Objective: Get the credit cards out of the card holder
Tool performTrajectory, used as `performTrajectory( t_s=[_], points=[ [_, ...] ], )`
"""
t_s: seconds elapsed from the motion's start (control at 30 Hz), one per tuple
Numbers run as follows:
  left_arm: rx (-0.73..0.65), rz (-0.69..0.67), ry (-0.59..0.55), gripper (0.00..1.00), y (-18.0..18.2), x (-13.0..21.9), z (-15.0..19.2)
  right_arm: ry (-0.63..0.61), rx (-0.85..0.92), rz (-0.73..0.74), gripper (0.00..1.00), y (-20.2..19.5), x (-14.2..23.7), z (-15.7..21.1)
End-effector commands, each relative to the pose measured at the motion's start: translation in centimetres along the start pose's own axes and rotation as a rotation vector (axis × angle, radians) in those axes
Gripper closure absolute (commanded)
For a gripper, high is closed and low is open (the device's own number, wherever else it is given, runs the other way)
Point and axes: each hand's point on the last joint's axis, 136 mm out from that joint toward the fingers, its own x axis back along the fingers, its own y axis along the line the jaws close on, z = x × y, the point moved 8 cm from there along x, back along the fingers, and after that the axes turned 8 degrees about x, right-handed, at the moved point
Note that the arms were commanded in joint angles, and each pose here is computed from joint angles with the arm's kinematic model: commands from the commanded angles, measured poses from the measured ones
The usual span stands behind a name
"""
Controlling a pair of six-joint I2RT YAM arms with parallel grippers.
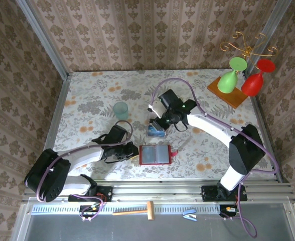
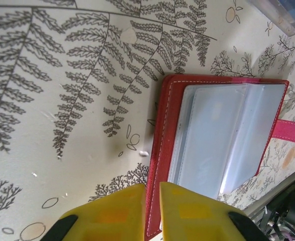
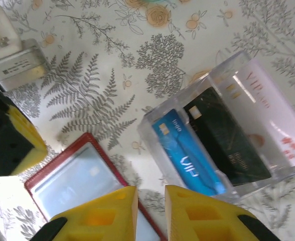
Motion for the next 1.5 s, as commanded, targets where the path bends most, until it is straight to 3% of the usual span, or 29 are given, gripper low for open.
performTrajectory(
  t_s=[0.0, 0.27, 0.6, 1.17, 1.47],
  points=[
    [-0.034, 0.034, 0.012, 0.87, -1.2, -0.1, -0.2, -0.108, -0.229, -0.003, 0.76, 0.5, 0.8, -0.2],
    [-0.038, 0.034, 0.034, 0.93, -1.3, -1.0, 0.0, -0.158, -0.612, -0.031, 0.79, 1.4, 0.4, 3.4],
    [-0.038, 0.017, 0.056, 0.96, -0.9, -1.7, 0.4, -0.067, -0.809, -0.118, 0.82, 3.9, -1.2, 6.7],
    [-0.010, -0.024, 0.070, 0.97, 0.5, -2.1, 0.9, 0.116, -0.864, -0.205, 0.73, 7.9, -6.0, 7.9],
    [-0.006, -0.030, 0.075, 0.98, 0.6, -2.2, 0.9, 0.142, -0.856, -0.206, 0.69, 8.4, -7.3, 7.3]
  ],
)
